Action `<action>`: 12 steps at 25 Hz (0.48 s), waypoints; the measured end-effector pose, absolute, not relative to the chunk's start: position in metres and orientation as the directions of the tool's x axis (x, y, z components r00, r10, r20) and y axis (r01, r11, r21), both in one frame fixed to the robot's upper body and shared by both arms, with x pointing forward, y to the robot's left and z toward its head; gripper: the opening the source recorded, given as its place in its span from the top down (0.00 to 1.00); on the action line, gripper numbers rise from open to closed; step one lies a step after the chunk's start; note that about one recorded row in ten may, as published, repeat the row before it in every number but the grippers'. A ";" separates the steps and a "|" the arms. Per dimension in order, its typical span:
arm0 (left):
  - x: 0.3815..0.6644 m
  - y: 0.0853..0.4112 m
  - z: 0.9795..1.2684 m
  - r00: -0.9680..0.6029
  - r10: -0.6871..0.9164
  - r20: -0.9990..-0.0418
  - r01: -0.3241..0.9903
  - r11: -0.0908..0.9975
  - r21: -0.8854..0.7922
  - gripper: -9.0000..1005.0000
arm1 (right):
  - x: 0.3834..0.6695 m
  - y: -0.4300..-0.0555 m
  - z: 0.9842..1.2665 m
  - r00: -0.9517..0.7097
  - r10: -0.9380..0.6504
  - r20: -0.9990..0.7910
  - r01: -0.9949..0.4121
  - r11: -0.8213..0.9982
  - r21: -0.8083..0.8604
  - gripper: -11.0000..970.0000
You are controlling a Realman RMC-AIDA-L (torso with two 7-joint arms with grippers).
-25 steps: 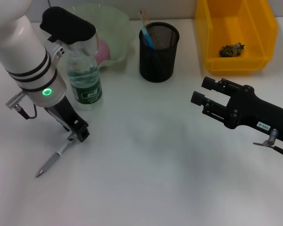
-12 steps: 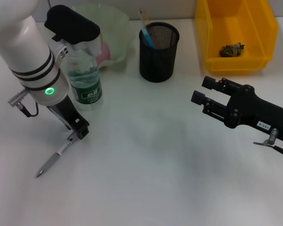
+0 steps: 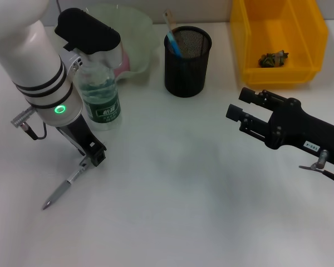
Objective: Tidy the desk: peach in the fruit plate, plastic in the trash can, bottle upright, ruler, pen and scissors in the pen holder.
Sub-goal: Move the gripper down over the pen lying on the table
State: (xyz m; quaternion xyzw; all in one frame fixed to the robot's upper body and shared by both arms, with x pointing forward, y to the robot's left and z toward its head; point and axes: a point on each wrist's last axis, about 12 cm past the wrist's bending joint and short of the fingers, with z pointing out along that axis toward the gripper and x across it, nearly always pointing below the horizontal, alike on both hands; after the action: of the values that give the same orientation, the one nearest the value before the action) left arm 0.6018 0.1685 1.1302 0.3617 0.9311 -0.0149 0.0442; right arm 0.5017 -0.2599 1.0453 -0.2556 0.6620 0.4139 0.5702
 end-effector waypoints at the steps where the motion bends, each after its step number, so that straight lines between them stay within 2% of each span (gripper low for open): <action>1: 0.602 0.168 1.130 -0.735 0.672 -0.093 0.674 0.738 0.004 0.65 | 0.502 -0.260 1.045 -0.219 0.134 -0.967 -0.810 0.527 0.256 0.40; 12: 0.602 0.168 1.130 -0.734 0.672 -0.094 0.675 0.738 0.004 0.72 | 0.504 -0.259 1.047 -0.214 0.132 -0.968 -0.813 0.525 0.252 0.40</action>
State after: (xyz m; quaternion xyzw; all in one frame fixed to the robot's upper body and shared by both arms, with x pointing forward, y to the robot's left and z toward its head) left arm 0.6023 0.1680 1.1298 0.3618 0.9311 -0.0150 0.0446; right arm 0.5036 -0.2592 1.0465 -0.2579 0.6603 0.4137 0.5713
